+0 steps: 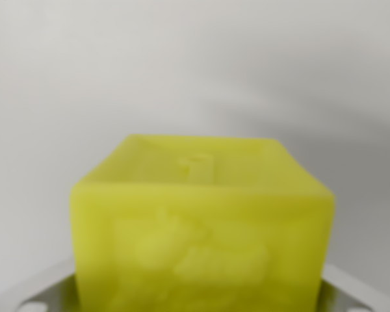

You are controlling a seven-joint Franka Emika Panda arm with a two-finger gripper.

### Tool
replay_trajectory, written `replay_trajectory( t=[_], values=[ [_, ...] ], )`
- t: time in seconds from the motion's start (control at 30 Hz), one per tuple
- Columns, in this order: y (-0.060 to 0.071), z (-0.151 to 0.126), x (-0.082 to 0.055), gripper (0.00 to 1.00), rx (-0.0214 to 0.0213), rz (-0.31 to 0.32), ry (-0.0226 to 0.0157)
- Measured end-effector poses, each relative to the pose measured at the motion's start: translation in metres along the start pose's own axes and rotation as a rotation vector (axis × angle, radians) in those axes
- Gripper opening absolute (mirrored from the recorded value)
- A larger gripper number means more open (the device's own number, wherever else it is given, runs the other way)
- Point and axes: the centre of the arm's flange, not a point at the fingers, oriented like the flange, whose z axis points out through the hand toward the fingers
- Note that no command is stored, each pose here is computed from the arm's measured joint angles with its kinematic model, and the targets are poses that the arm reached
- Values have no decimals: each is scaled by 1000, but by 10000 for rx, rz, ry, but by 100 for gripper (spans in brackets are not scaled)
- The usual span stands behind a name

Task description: Pick yellow cube

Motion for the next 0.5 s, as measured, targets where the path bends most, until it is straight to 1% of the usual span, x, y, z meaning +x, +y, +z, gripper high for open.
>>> replay_trajectory(
  t=[0.07, 0.5],
  values=[
    [0, -5, 0, 0, -1, 0, -6],
    [0, -37, 0, 0, -1, 2, -6]
  ],
)
